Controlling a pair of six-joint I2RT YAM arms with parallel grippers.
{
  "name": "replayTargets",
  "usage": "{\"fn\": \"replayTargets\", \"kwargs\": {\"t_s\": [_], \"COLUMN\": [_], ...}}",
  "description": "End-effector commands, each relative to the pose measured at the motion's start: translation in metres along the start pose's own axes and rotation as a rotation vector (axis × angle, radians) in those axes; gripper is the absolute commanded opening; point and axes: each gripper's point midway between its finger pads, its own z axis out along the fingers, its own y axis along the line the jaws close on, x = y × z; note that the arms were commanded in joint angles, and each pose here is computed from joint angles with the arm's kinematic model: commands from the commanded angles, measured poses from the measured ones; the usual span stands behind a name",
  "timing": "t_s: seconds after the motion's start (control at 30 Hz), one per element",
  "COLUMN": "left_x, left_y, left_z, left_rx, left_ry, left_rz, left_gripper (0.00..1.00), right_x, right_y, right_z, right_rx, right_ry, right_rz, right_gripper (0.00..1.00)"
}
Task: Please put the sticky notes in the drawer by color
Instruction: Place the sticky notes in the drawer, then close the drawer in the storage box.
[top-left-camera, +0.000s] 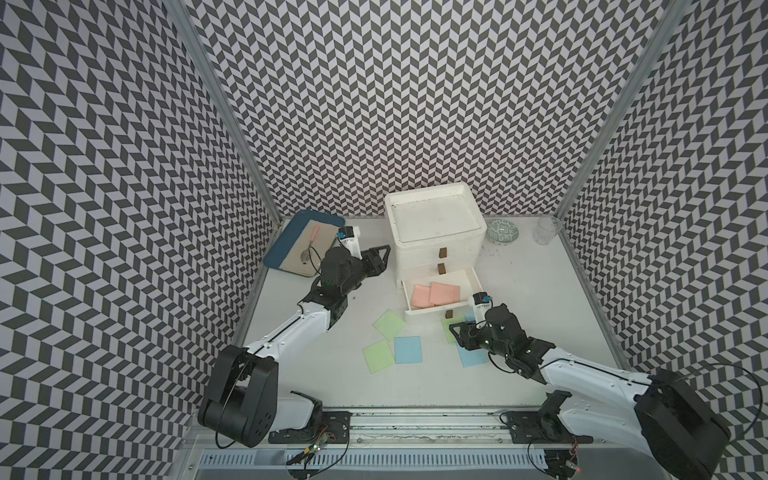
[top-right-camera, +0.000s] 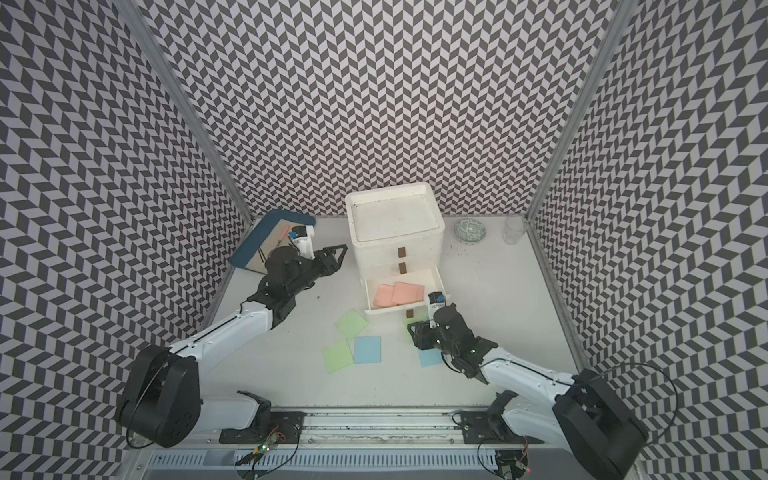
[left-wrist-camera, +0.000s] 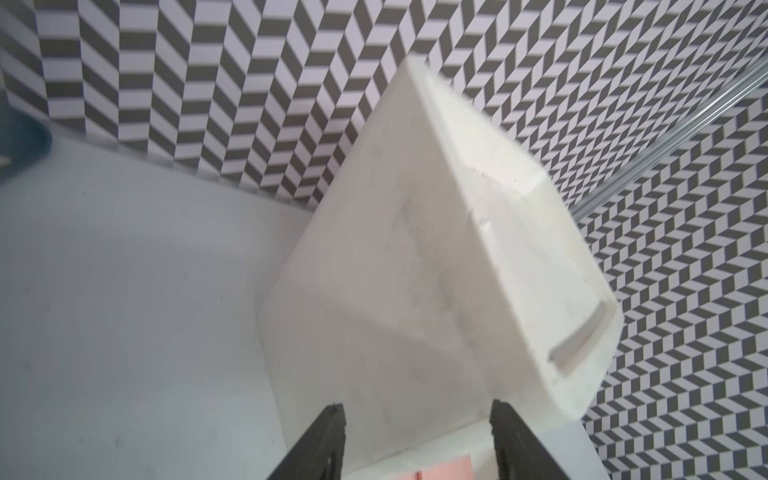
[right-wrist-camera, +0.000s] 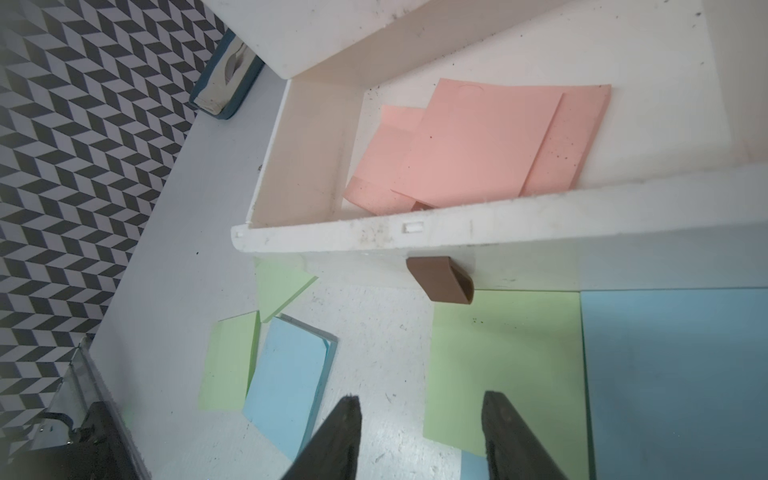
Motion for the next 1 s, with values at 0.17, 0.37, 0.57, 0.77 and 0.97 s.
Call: {"fn": "replayTargets", "kwargs": {"t_s": [0.17, 0.37, 0.57, 0.77, 0.97], "left_x": [-0.038, -0.025, -0.019, -0.003, 0.003], "left_y": [-0.012, -0.010, -0.011, -0.016, -0.015], "left_z": [0.037, 0.064, 0.073, 0.073, 0.068], "left_rx": [-0.089, -0.138, -0.116, -0.095, -0.086], "left_ry": [0.021, 0.119, 0.145, 0.177, 0.185], "left_rz": [0.040, 0.067, 0.061, 0.070, 0.070], "left_gripper": [0.59, 0.57, 0.56, 0.54, 0.54], "right_x": [-0.022, -0.023, -0.026, -0.038, -0.050], "right_y": [0.014, 0.014, 0.015, 0.019, 0.008], "right_z": [0.004, 0.005, 0.014, 0.017, 0.022], "right_rx": [-0.042, -0.041, -0.039, -0.054, 0.001], "right_ry": [-0.078, -0.085, -0.081, -0.140, -0.210], "right_rz": [-0.006, 0.006, 0.001, 0.018, 0.037], "right_gripper": [0.51, 0.51, 0.52, 0.51, 0.50]}}
